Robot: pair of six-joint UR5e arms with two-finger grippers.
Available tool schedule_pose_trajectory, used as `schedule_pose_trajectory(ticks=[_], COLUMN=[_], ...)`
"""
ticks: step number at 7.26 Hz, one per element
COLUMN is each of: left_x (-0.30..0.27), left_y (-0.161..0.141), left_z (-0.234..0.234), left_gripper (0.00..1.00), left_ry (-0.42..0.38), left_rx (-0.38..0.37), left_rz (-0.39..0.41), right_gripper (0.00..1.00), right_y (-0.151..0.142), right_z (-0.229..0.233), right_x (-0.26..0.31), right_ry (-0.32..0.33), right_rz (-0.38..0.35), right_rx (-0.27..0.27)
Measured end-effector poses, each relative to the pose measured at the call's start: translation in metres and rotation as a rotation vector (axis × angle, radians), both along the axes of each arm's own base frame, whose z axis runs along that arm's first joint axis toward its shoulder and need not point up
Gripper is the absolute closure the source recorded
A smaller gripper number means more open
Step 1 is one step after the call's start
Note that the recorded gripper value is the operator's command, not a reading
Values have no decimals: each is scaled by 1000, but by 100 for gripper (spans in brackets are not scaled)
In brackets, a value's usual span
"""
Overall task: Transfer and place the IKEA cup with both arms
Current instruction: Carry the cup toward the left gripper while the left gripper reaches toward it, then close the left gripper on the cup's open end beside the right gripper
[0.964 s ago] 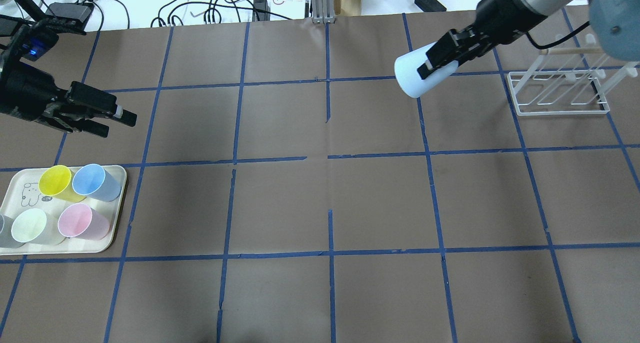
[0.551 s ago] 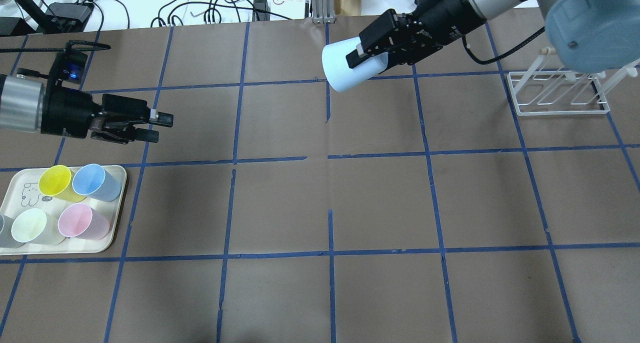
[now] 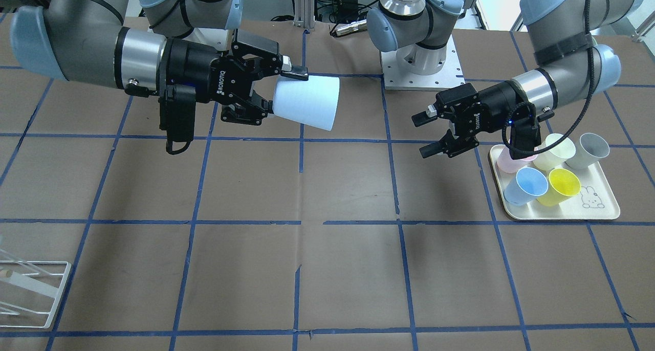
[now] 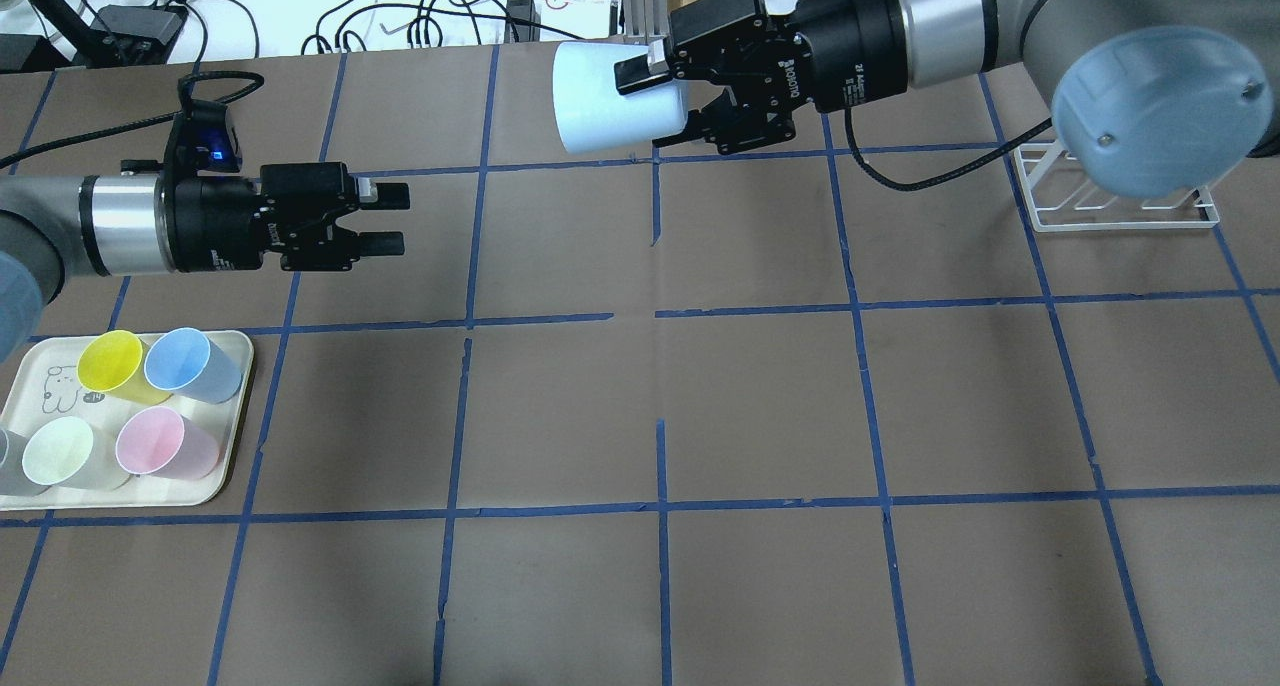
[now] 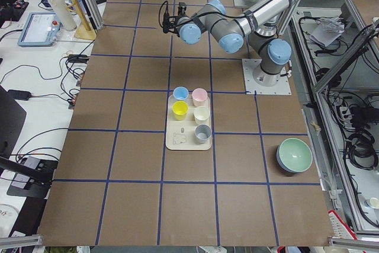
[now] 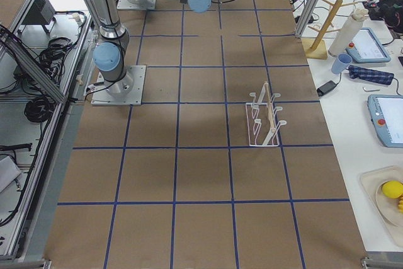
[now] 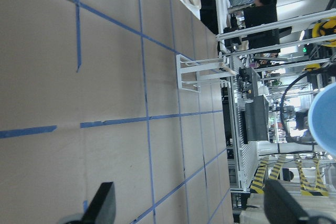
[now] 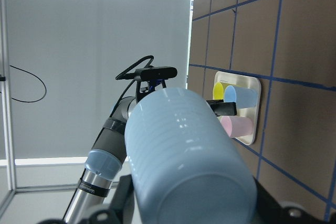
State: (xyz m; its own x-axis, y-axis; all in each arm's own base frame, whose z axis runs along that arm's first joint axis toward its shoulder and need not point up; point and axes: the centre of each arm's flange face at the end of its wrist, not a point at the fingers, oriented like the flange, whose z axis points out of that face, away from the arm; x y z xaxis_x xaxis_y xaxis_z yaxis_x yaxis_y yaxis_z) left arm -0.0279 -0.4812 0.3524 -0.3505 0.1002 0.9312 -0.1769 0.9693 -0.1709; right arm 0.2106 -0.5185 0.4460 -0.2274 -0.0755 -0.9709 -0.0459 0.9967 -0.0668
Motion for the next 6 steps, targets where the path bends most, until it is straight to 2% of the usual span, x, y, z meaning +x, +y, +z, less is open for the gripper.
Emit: schedule_pose_trajectory(ticks=[1,3,6], left_x=[-21,-53,-64], left_y=[-5,-11,-26], left_z=[12,43,85], left_gripper=[0,0,0], left_ry=[57,117,140], left_rx=[-15,-37,-109], left_rz=[-3,-23,-34], right_gripper=[86,85,85], right_y=[2,-1,-2], right_z=[-12,-39,-46], right_x=[1,3,5], right_ry=[-59,-130,-149], right_rz=[-18,-43,-48], right_rx=[43,113,137])
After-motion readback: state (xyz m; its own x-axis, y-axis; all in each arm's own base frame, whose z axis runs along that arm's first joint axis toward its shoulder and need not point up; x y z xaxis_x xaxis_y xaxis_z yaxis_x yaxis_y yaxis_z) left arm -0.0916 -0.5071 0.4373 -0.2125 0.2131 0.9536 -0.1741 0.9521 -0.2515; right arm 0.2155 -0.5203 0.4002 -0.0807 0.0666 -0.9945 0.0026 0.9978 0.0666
